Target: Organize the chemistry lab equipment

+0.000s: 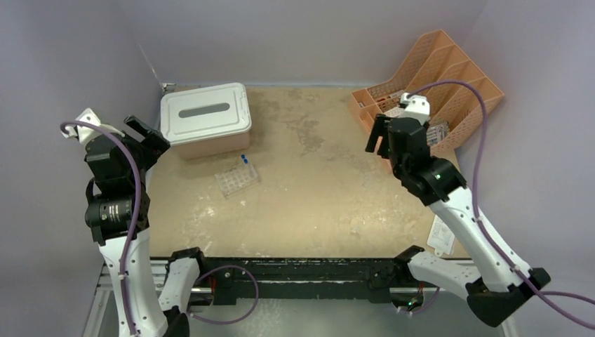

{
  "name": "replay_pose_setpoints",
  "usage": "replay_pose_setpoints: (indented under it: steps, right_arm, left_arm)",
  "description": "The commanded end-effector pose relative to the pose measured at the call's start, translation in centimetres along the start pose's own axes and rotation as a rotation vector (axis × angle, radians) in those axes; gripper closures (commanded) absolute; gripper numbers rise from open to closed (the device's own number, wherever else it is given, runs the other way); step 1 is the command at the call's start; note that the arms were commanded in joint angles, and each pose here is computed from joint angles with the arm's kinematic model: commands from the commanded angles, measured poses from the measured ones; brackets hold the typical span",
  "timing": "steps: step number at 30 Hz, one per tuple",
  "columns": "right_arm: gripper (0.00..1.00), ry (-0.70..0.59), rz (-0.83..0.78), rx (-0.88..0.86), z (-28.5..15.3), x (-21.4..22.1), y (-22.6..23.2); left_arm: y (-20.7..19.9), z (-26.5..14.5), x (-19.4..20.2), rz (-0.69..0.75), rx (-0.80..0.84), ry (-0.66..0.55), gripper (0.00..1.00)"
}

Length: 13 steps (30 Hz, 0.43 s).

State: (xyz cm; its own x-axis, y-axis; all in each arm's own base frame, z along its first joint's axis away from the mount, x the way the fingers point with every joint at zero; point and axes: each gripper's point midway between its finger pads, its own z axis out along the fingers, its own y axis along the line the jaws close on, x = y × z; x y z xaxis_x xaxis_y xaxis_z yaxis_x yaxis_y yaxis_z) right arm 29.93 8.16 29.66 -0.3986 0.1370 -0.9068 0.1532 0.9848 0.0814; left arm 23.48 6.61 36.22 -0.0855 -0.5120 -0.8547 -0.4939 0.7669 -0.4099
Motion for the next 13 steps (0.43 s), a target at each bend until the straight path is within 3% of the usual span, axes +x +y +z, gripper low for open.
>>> replay_pose_setpoints:
  steps: [1, 6, 13]
  right_arm:
    - [0.20, -0.098, 0.051, 0.071, -2.6, -2.3, -3.1]
    - [0.13, -0.148, 0.072, 0.057, -4.2, -3.2, -4.0]
    - [0.11, -0.166, 0.091, 0.058, -4.1, -3.6, -3.8]
  left_arm:
    - [0.3, -0.8, -1.3, 0.027, -0.026, -0.052, 0.15]
    - [0.4, -1.3, -1.1, 0.055, -0.019, -0.049, 0.13]
    - [0.5, -1.3, -0.7, 0.080, -0.020, -0.044, 0.13]
